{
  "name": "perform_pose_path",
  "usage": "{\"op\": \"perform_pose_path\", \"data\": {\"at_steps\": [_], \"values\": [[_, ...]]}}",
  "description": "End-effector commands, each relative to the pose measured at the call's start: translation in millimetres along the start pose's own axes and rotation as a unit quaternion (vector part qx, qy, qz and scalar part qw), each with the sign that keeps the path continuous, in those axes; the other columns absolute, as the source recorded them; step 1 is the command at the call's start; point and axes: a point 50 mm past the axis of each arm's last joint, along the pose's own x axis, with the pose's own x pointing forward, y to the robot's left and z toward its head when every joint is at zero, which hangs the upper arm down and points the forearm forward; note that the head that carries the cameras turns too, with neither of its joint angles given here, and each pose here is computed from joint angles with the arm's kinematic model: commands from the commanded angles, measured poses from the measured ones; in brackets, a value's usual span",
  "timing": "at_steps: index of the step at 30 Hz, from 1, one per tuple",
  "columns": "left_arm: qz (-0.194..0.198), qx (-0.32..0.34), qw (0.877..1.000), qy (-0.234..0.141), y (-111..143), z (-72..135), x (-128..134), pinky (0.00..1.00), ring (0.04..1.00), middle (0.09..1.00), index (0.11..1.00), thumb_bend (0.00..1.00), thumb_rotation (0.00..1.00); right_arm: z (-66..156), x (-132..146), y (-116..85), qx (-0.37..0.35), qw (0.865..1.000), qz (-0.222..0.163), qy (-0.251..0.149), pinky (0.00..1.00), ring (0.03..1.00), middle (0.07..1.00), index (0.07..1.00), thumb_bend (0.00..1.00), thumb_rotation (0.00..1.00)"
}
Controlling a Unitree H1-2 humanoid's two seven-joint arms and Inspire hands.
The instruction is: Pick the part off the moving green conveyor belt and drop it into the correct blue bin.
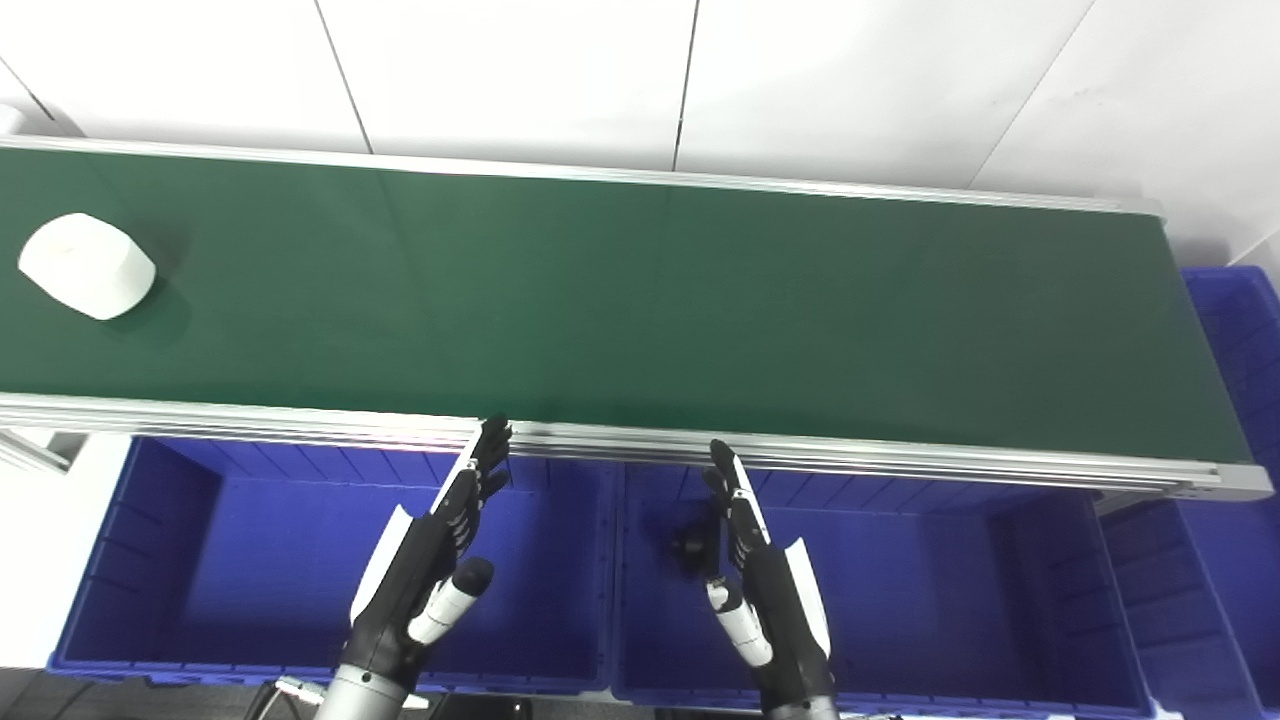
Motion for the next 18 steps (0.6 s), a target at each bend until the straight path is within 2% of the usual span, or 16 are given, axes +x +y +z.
{"op": "perform_pose_path", "data": {"at_steps": [1, 10, 13, 18], "values": [[-0.001, 0.008, 1.000, -0.027, -1.8, 9.1, -3.3, 0.96, 0.996, 1.000, 0.987, 0.94, 0.95, 14.2, 3.1, 14.2, 0.023, 0.999, -0.002, -0.032, 0.97, 0.973, 1.000, 1.000, 0.90, 1.00], [-0.004, -0.002, 1.000, -0.021, -5.9, 10.6, -13.9, 0.97, 1.000, 0.997, 0.992, 0.94, 0.95, 13.6, 0.9, 13.4, 0.020, 0.999, 0.000, -0.025, 0.97, 0.970, 1.000, 1.000, 0.89, 1.00], [-0.002, -0.015, 1.000, -0.010, -7.3, 11.7, -21.7, 0.97, 0.997, 0.988, 0.992, 0.99, 0.94, 12.5, 0.7, 13.0, 0.022, 0.999, 0.001, -0.023, 0.97, 0.972, 1.000, 1.000, 0.89, 1.00], [0.012, -0.032, 0.999, 0.008, -7.2, 14.9, -25.7, 0.95, 0.994, 0.989, 1.000, 1.00, 0.93, 12.8, 1.5, 12.1, 0.021, 0.999, 0.006, -0.024, 0.97, 0.974, 1.000, 1.000, 0.87, 1.00]]}}
